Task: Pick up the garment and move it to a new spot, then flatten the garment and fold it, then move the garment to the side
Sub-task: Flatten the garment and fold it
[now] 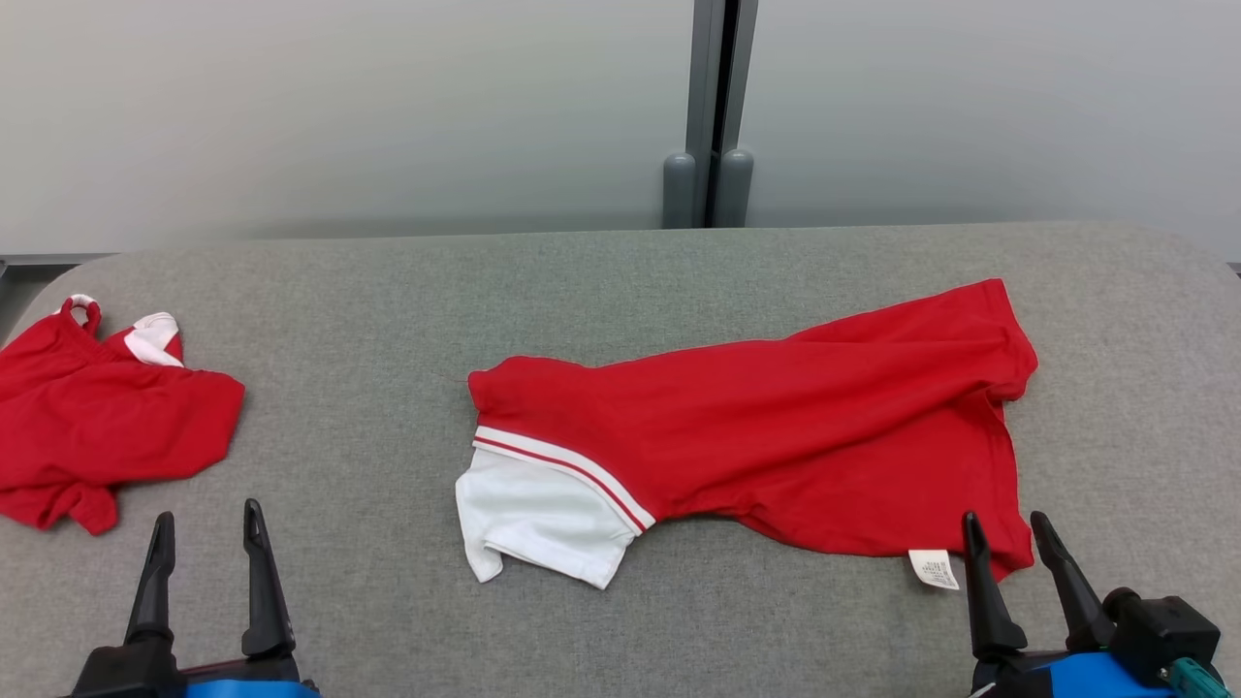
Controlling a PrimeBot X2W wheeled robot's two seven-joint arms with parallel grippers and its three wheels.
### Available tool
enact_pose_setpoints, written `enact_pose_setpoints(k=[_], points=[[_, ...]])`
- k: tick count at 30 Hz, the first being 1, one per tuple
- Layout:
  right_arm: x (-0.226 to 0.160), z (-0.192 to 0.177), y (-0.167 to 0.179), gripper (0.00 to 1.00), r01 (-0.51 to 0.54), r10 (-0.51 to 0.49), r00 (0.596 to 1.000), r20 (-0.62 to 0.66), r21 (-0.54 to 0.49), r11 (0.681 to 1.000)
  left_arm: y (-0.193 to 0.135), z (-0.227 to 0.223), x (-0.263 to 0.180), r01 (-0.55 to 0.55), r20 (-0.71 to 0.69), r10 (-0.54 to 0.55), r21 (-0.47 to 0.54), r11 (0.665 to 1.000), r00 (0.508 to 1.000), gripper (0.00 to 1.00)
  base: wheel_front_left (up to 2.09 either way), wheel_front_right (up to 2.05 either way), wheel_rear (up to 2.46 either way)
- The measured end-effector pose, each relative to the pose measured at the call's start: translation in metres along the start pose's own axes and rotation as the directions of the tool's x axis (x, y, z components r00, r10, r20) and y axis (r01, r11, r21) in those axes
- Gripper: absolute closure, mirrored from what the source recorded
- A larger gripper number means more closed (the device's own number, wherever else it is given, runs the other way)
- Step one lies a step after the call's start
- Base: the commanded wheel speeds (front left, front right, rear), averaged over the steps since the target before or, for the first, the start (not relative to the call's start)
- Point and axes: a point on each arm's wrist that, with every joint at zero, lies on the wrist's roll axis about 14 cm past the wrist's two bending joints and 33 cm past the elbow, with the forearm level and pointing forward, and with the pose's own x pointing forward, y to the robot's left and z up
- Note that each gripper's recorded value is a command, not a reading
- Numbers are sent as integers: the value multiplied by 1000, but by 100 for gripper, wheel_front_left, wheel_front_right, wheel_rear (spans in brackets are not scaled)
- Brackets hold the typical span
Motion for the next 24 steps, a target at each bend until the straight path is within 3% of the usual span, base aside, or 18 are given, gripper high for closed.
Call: enact_pose_setpoints(k=[17,24], points=[[-6,-3,-4,0,15,-14,1000,-11,2,1000,-5,-5,-1,18,-15,-18,6,1000,1000,0,0,0,0],[-5,-15,-28,0,86,-87,995,-52,-20,996,-40,-22,13,138,-66,-138,-6,990,988,0,0,0,0]])
